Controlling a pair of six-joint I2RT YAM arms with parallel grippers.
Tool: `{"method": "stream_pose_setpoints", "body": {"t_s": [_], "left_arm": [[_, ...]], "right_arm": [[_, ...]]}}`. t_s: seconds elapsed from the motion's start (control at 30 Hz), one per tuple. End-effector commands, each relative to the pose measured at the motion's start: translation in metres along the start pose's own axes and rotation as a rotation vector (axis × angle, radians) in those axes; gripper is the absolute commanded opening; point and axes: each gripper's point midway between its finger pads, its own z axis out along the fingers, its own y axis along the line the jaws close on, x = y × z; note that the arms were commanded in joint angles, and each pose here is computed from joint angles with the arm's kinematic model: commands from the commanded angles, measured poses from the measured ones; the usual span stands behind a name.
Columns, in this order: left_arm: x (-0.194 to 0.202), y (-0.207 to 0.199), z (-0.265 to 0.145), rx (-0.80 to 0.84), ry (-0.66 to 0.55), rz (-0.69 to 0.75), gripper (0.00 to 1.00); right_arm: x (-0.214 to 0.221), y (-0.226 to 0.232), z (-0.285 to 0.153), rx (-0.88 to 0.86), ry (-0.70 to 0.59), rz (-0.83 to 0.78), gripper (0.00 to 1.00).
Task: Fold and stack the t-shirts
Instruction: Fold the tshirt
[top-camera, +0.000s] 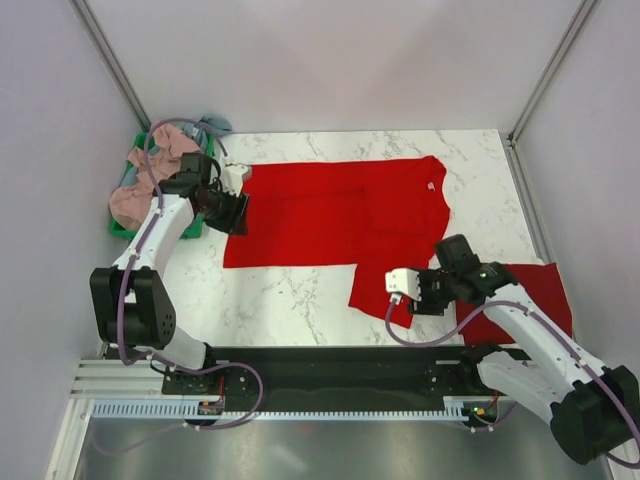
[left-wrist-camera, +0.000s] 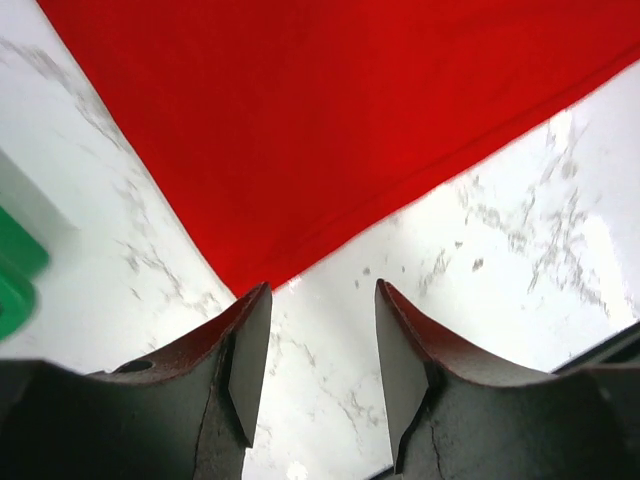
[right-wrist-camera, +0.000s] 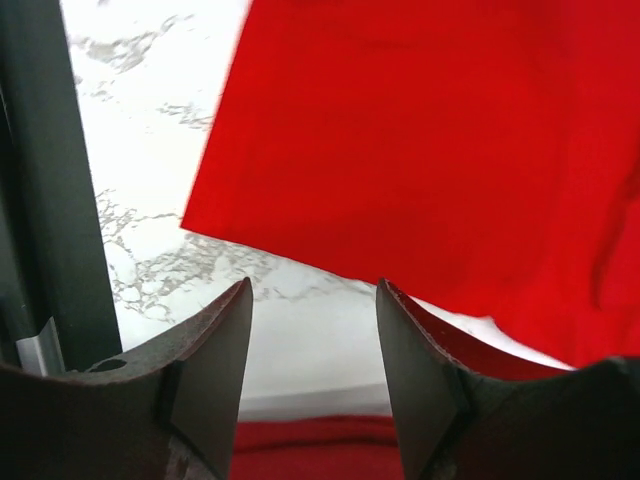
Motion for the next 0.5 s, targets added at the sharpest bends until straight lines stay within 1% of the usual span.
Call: {"method": "stream_pose_setpoints", "body": {"t_s": [0.0,0.1,0.17,0.23,0.3,0.33,0.47], "left_arm": [[0.023,-0.001,0.006,0.008,0.011,0.018,0.53],[0.026,-0.003,0.008,0.012,0.015,-0.033,0.52],[0.023,-0.003,0.009,0.011,-0.002,-0.032,0.52],[0.026,0.008,0.013,-0.038,0.012,-0.016,0.52],[0.028,0.019,0.017,-0.069,0.037,-0.015,0.51],[0.025,0.023,0.015,-0.076,0.03,-0.023,0.51],[0.025,0.024,0.017,-0.064,0.032,-0.021,0.51]], "right_arm": [[0.007,0.001,0.018,-0.001,0.027,-0.135,0.6],[0.011,0.006,0.027,-0.04,0.061,-0.136,0.56],[0.006,0.009,0.028,-0.084,0.062,-0.158,0.55],[0.004,0.008,0.029,-0.094,0.062,-0.211,0.55],[0.006,0.012,0.03,-0.112,0.068,-0.228,0.55],[0.006,0.012,0.029,-0.122,0.069,-0.238,0.55],[0.01,0.022,0.035,-0.176,0.072,-0.209,0.54]]}}
